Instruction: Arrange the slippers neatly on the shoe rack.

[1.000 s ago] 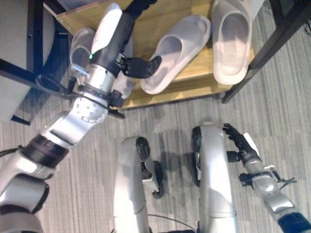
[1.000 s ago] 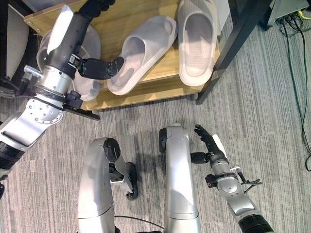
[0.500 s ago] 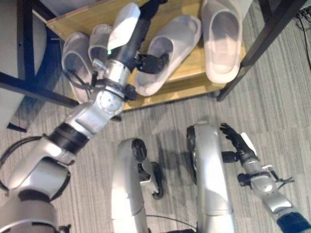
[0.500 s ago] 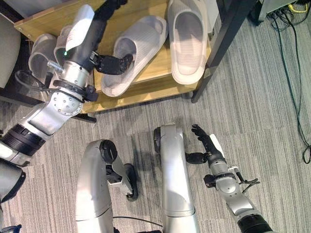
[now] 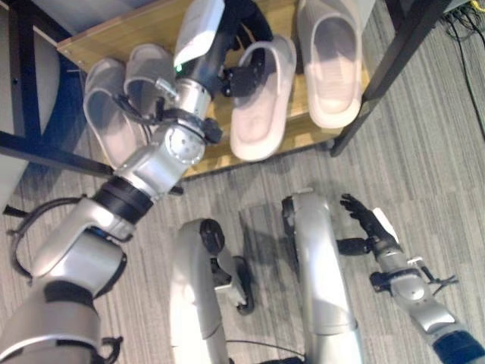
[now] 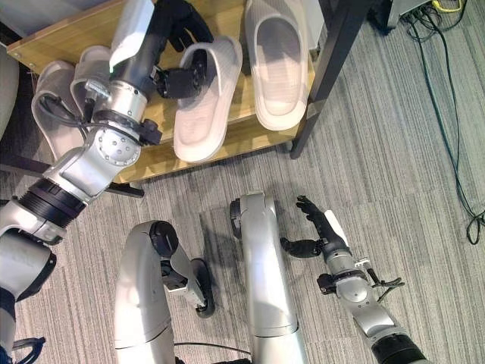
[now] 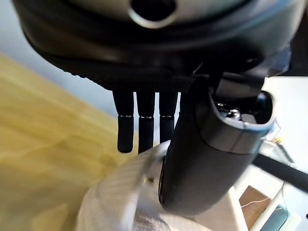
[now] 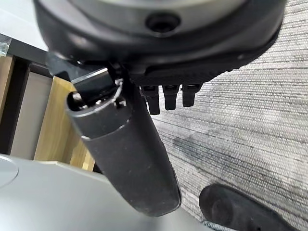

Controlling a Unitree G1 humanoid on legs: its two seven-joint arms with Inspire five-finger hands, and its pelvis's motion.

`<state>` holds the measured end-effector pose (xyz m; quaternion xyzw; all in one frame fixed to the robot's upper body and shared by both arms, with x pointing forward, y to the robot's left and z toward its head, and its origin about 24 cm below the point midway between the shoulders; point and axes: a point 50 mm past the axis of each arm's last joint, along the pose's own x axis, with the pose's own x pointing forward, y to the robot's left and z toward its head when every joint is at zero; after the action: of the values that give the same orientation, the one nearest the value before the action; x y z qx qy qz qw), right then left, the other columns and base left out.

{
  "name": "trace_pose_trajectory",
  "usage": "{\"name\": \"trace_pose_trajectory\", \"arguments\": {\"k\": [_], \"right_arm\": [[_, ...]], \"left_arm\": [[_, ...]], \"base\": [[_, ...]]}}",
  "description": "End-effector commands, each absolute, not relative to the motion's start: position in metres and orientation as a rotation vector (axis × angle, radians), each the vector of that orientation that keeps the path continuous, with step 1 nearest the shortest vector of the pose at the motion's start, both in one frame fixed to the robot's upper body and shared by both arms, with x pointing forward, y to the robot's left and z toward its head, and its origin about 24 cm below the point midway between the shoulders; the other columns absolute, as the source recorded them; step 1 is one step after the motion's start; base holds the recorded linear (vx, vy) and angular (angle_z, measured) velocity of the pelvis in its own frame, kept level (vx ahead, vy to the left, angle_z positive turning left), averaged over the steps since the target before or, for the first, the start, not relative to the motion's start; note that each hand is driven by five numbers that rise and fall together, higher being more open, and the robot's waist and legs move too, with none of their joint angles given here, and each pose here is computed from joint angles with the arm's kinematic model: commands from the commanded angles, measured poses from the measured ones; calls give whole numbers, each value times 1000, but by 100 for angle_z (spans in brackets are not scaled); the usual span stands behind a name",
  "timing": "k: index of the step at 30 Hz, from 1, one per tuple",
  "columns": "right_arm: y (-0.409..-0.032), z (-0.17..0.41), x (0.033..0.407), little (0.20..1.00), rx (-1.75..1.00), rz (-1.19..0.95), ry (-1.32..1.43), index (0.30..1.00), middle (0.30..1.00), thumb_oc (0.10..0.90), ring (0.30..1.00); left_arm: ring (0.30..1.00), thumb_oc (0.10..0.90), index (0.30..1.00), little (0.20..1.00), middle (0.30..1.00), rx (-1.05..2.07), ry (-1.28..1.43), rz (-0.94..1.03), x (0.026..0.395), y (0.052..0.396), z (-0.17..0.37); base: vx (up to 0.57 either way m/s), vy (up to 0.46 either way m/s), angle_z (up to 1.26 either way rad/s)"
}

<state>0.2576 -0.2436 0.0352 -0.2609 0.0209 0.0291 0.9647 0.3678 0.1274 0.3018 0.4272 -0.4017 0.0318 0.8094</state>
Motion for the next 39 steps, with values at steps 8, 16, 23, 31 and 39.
{"name": "trace_pose_trajectory", "arguments": {"k": [8,16,23,31,39], "right_arm": [[-224,74,269,900,-527,115,-177,900,900,800,900],[-222,75,266,900,-536,134,-173,900,900,800,900],[-222,78,265,900,-546,141,-182,900,900,800,900],[-223,77,264,900,-547,144,-179,900,900,800,900],[-223,74,263,900,-542,137,-171,900,900,800,900]], "left_arm": [[300,400,300,300,300,817,-964,243,367,135,362],[300,400,300,300,300,816,-895,319,377,144,370],[300,400,300,300,300,842,-885,330,380,136,373],[900,800,900,900,900,838,-909,328,379,126,379],[900,800,900,900,900,813,-938,282,374,122,371]], "base": [[0,0,0],[0,0,0],[6,6,-1],[4,3,-1],[1,-2,-1]]}}
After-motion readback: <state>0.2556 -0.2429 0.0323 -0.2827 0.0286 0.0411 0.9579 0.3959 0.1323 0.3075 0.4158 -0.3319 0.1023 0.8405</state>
